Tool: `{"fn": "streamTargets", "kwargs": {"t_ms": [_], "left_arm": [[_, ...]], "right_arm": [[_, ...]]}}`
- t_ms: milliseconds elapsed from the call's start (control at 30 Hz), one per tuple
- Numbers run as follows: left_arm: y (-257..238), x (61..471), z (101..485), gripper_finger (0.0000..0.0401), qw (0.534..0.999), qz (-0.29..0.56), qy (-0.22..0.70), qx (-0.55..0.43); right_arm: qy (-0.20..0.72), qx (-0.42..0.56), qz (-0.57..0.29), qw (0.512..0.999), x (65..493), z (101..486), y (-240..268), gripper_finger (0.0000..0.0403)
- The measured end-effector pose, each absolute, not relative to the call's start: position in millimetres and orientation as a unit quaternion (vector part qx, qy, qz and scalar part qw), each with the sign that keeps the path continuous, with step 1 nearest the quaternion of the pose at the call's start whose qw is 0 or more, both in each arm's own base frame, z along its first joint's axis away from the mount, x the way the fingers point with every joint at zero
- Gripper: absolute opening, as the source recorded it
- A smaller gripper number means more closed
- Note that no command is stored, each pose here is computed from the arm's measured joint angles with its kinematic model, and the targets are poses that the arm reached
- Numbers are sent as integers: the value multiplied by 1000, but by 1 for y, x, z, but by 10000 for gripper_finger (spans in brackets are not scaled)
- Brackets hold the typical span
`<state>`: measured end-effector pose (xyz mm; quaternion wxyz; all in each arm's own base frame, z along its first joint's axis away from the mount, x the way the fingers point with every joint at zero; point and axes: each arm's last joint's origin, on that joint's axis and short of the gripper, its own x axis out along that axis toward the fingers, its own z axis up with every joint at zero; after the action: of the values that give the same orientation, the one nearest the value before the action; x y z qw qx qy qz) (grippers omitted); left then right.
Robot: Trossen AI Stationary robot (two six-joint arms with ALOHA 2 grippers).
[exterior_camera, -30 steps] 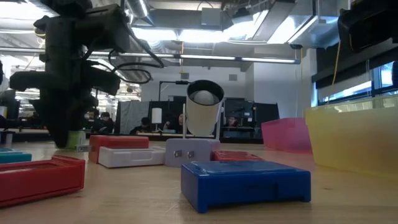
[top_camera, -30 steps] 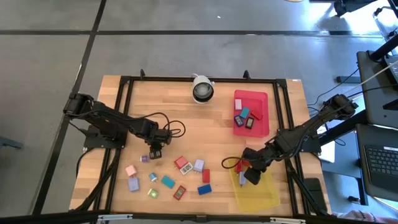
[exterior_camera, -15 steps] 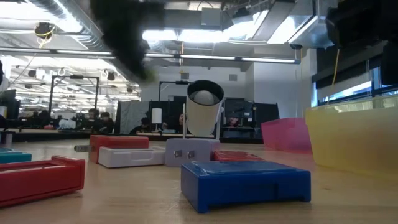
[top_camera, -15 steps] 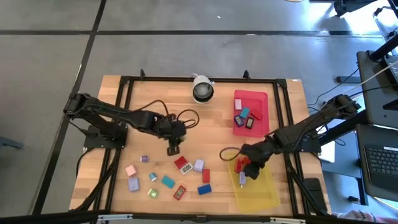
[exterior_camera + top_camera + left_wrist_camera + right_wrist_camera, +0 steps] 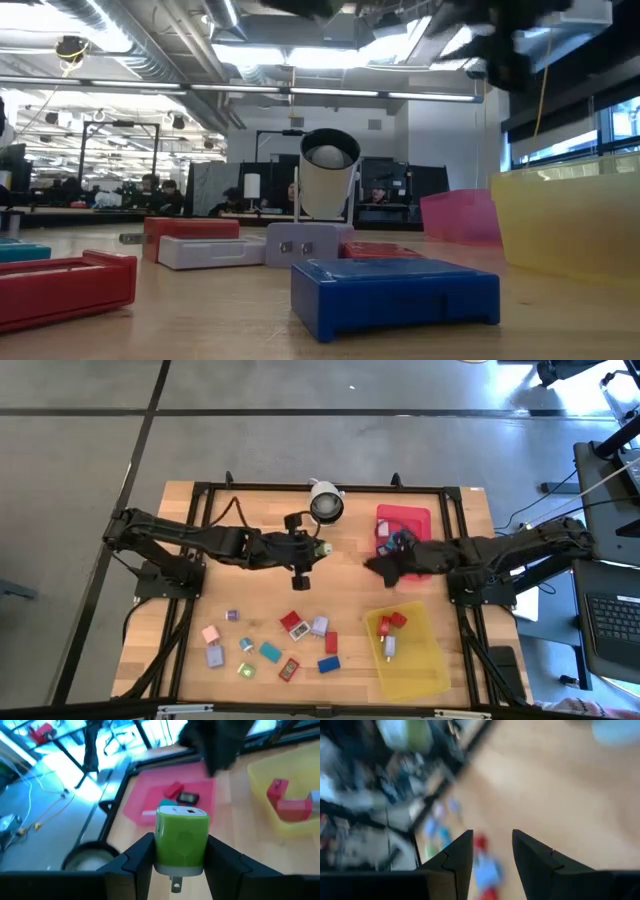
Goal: Pick & Place Office items
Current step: Put the top green charger adapter into the yellow bin
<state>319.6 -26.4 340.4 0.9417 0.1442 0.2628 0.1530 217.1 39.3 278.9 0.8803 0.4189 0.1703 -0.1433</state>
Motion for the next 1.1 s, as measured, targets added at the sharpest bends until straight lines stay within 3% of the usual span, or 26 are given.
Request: {"fn": "streamTargets", "kwargs": {"t_ms": [267, 700, 1100], "left_arm": [[-16, 341, 318, 142, 935, 173, 281, 129], [-13, 374, 280, 142, 934, 184, 289, 100], [-3, 381, 276, 143, 936, 193, 278, 93]], "right_arm": [[69, 409, -127, 901, 240, 291, 17, 151], [102, 449, -158, 874, 266, 263, 0, 262], [130, 445, -168, 870, 282, 242, -1, 255]]}}
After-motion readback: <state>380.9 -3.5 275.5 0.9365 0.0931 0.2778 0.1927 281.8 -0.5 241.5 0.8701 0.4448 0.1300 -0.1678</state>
